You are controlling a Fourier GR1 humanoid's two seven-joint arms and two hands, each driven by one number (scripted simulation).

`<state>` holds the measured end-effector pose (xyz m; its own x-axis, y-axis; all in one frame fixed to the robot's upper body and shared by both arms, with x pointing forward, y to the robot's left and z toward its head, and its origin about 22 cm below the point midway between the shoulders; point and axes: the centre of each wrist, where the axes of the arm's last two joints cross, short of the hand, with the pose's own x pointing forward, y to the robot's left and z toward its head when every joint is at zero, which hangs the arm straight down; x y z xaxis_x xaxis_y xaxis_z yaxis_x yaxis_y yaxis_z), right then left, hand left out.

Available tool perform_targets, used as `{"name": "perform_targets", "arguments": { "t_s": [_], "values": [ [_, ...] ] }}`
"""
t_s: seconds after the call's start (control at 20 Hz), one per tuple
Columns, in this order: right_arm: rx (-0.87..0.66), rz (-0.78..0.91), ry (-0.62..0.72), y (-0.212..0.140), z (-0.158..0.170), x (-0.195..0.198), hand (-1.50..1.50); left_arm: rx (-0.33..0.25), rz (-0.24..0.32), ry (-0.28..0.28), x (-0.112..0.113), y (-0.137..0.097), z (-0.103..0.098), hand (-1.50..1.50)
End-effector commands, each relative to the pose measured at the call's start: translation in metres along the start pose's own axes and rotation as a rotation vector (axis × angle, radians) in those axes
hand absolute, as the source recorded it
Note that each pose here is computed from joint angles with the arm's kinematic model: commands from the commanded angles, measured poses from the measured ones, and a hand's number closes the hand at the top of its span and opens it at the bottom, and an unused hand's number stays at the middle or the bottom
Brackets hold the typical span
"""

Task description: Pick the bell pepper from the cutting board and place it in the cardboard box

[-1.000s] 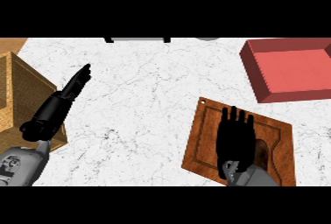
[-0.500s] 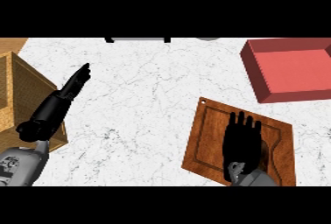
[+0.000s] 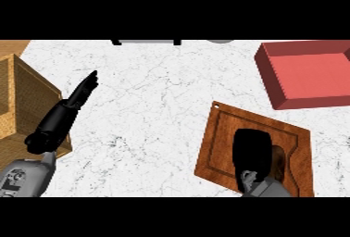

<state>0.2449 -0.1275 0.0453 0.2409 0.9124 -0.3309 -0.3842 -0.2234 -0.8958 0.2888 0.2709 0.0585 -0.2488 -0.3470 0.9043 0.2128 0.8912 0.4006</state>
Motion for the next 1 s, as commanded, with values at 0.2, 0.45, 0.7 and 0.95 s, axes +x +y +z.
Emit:
{"name": "perform_targets", "arguments": {
  "t_s": [0.2, 0.45, 0.7, 0.95],
  "values": [
    [-0.030, 0.005, -0.930, 0.001, 0.052, 0.007, 1.50, -0.044, 0.017, -0.029, 0.004, -0.010, -0.006, 0.00],
    [-0.125, -0.044, -1.439, -0.016, 0.081, -0.017, 1.50, -0.031, 0.019, -0.028, 0.004, -0.008, -0.008, 0.00],
    [-0.381, -0.083, -1.653, -0.049, 0.073, -0.076, 1.50, -0.002, 0.007, -0.005, 0.004, -0.003, -0.005, 0.00],
    [-0.554, -0.133, -1.697, -0.075, 0.055, -0.139, 1.50, 0.034, 0.011, 0.001, -0.005, 0.005, 0.007, 0.00]
  ]
}}
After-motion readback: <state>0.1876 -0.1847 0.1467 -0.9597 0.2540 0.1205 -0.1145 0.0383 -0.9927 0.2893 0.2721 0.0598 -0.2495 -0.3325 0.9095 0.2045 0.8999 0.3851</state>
